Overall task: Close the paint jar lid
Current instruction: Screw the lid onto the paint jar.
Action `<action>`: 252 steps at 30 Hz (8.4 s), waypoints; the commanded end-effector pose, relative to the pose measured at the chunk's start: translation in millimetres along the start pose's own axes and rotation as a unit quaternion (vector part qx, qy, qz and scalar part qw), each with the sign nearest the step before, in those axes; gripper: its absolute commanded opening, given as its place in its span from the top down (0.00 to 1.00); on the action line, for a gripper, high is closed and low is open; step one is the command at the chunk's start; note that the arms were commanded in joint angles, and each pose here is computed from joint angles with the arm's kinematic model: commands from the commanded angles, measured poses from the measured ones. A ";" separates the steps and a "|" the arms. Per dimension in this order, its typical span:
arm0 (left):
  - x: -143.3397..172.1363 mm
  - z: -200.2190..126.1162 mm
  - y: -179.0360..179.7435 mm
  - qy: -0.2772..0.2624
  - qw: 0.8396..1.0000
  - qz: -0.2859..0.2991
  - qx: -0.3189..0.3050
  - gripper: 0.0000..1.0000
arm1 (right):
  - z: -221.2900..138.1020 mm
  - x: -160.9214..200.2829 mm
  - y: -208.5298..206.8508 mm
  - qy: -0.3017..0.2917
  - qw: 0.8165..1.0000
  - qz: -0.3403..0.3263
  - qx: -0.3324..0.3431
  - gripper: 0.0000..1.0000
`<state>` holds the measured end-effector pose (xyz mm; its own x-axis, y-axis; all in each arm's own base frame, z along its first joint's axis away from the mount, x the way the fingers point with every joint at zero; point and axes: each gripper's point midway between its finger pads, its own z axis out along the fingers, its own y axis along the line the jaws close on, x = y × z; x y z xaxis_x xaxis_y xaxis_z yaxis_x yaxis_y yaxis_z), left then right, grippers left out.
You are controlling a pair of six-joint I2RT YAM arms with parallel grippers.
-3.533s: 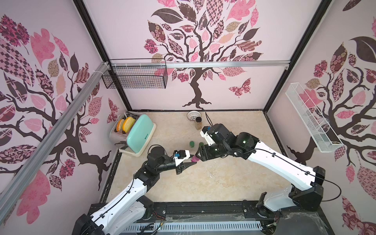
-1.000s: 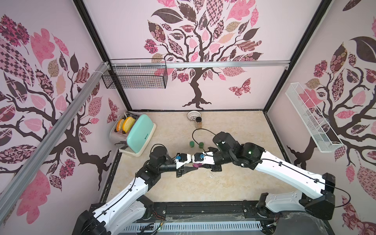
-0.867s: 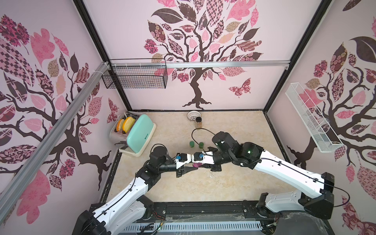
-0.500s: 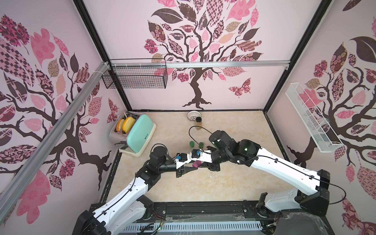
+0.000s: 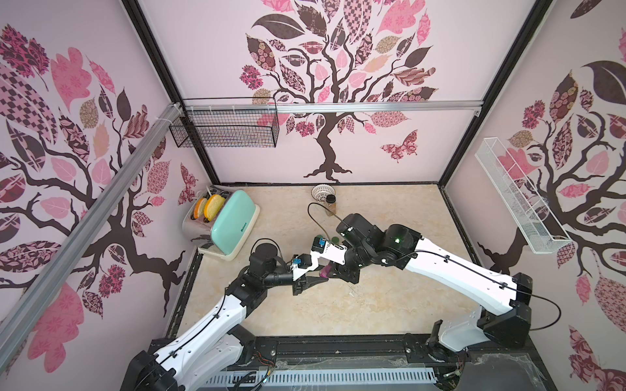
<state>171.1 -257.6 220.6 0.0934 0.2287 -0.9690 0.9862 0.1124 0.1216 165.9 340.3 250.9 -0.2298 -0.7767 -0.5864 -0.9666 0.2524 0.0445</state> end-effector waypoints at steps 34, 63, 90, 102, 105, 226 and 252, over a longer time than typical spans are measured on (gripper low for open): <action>-19.6 -0.8 -2.9 -0.028 0.999 0.045 0.006 0.76 | -39.7 -42.3 -10.8 -0.072 0.953 0.290 0.053 0.42; -15.6 1.1 -10.9 -0.022 0.998 0.038 0.034 0.76 | -26.1 -6.7 24.8 -0.125 0.954 -0.272 0.009 0.31; -16.2 0.7 -11.6 -0.022 0.998 0.040 0.034 0.74 | -13.5 -3.3 6.9 -0.094 0.969 -0.228 -0.011 0.55; -16.5 0.2 -10.4 -0.022 0.998 0.043 0.029 0.74 | -8.8 -6.7 4.4 -0.092 0.980 -0.176 -0.015 0.77; -16.5 -0.5 -8.6 -0.020 0.998 0.048 0.020 0.74 | -4.6 -13.3 -6.6 -0.093 0.991 -0.100 0.003 0.81; -16.6 -3.2 -7.6 -0.017 0.997 0.075 -0.003 0.74 | 31.4 -45.3 15.4 -0.047 0.796 0.603 -0.025 0.84; -13.8 -1.7 -11.2 -0.014 0.997 0.070 0.011 0.74 | -56.3 4.4 11.4 -0.104 0.983 -0.118 0.096 0.22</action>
<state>160.7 -257.9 217.4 0.1840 0.2471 -0.9513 0.9750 0.0770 0.2086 156.3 304.4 301.7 -0.1749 -0.5934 -0.7857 -0.9099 0.4024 -0.1014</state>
